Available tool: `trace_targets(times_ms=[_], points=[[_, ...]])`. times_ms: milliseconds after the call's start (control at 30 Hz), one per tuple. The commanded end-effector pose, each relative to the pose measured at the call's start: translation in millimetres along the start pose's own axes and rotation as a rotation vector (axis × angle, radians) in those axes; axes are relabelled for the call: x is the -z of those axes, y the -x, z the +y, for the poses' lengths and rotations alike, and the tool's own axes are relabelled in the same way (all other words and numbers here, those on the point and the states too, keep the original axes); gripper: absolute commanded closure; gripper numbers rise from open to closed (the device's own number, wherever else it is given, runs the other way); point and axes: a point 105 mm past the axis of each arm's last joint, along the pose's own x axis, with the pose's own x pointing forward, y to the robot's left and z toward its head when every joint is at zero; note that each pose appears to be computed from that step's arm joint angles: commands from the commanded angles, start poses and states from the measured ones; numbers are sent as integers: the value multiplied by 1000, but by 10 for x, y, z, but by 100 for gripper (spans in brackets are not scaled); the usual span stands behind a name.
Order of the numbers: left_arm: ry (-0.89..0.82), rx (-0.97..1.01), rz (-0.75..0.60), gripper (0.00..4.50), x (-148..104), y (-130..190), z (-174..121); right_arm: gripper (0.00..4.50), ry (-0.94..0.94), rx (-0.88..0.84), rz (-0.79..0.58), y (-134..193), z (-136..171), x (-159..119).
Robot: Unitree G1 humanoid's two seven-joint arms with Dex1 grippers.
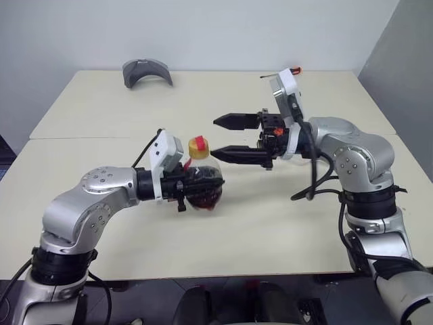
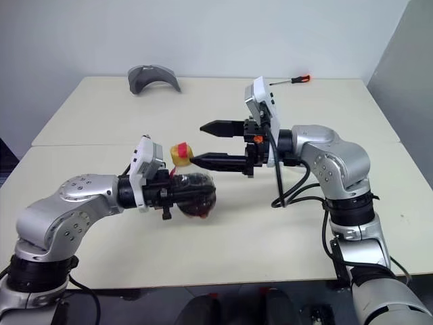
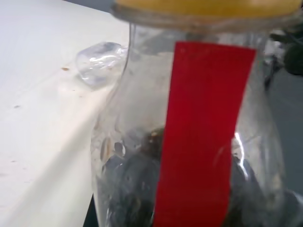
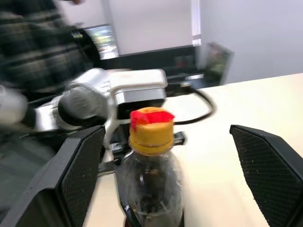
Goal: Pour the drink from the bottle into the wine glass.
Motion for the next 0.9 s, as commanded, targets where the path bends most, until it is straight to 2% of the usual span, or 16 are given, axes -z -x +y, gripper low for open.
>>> trace_targets(times_ms=[33, 233, 600, 767, 900], points=[[-75, -3, -23, 336, -91, -23, 56, 0, 68, 117, -40, -70, -67, -121], [-94, 14, -34, 336, -123, -82, 85, 0, 84, 178, -66, -225, -113, -180], [-114, 11, -44, 336, -177, -91, 153, 0, 51, 121, -83, -272, -43, -243], [-116, 8, -48, 336, -182, -98, 163, 0, 53, 108, -61, -283, -18, -193], [-117, 9, -59, 336, -207, -116, 162, 0, 45, 151, -44, -303, -123, -115]])
